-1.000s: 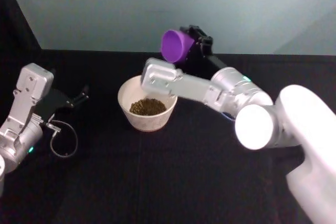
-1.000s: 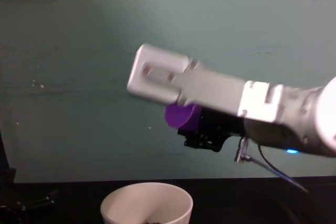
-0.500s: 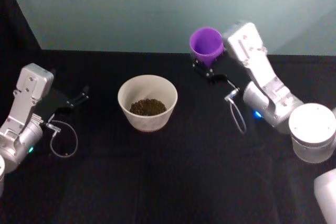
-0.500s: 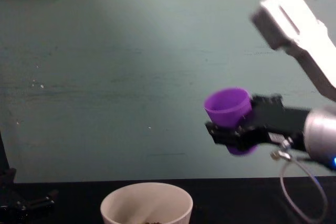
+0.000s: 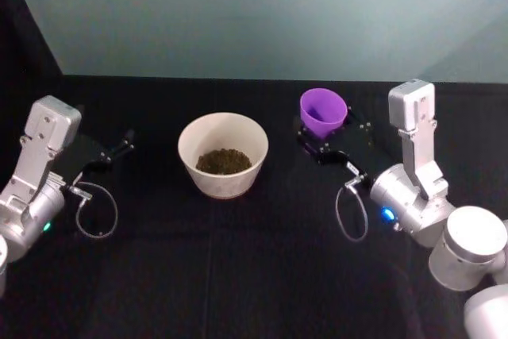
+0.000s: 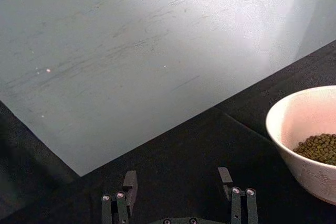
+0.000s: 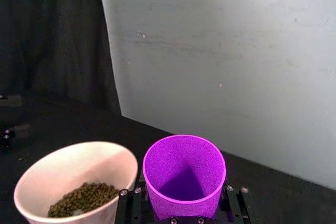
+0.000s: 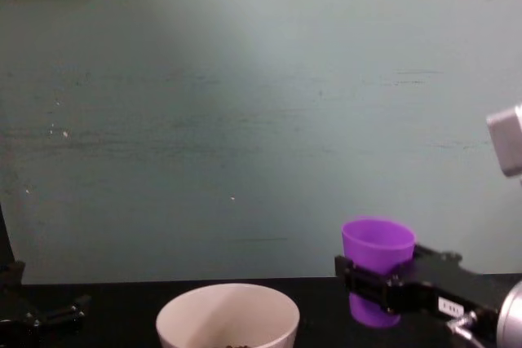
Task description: Pick up the cup and pour the mung beans from the cup into the bowl.
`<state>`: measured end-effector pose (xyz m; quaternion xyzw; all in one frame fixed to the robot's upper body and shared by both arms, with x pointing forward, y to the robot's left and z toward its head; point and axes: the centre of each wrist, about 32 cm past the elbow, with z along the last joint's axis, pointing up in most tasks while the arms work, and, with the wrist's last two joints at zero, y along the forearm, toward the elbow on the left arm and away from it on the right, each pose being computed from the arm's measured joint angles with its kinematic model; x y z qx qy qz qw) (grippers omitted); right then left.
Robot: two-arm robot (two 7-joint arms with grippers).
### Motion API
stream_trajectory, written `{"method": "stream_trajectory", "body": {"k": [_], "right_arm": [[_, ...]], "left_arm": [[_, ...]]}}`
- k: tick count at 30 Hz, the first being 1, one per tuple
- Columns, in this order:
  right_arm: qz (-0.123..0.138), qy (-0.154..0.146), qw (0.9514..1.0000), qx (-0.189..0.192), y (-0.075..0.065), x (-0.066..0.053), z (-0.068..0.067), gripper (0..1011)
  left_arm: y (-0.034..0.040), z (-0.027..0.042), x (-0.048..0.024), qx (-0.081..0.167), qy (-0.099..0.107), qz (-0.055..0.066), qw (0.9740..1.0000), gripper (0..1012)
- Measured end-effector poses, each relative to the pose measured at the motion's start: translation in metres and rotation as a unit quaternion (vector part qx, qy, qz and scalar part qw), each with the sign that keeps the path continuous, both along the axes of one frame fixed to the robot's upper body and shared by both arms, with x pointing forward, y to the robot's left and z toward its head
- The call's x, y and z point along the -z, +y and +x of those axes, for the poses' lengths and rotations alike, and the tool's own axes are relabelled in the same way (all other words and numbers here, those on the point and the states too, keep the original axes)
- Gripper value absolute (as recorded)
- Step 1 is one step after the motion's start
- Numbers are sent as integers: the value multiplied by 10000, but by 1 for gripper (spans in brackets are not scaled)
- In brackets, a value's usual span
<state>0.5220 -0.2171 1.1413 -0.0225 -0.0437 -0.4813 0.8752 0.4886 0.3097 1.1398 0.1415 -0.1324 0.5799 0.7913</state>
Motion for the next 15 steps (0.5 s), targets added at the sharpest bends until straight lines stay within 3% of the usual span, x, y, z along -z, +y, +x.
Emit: {"method": "stream_trajectory", "body": {"k": [6, 15], "right_arm": [[215, 192, 9996, -48, -33, 157, 24, 717], [10, 256, 9996, -102, -56, 186, 34, 717]], "left_arm": [[0, 0, 0, 0, 0, 0, 10000, 1000], [0, 0, 0, 0, 0, 0, 10000, 1000]]}}
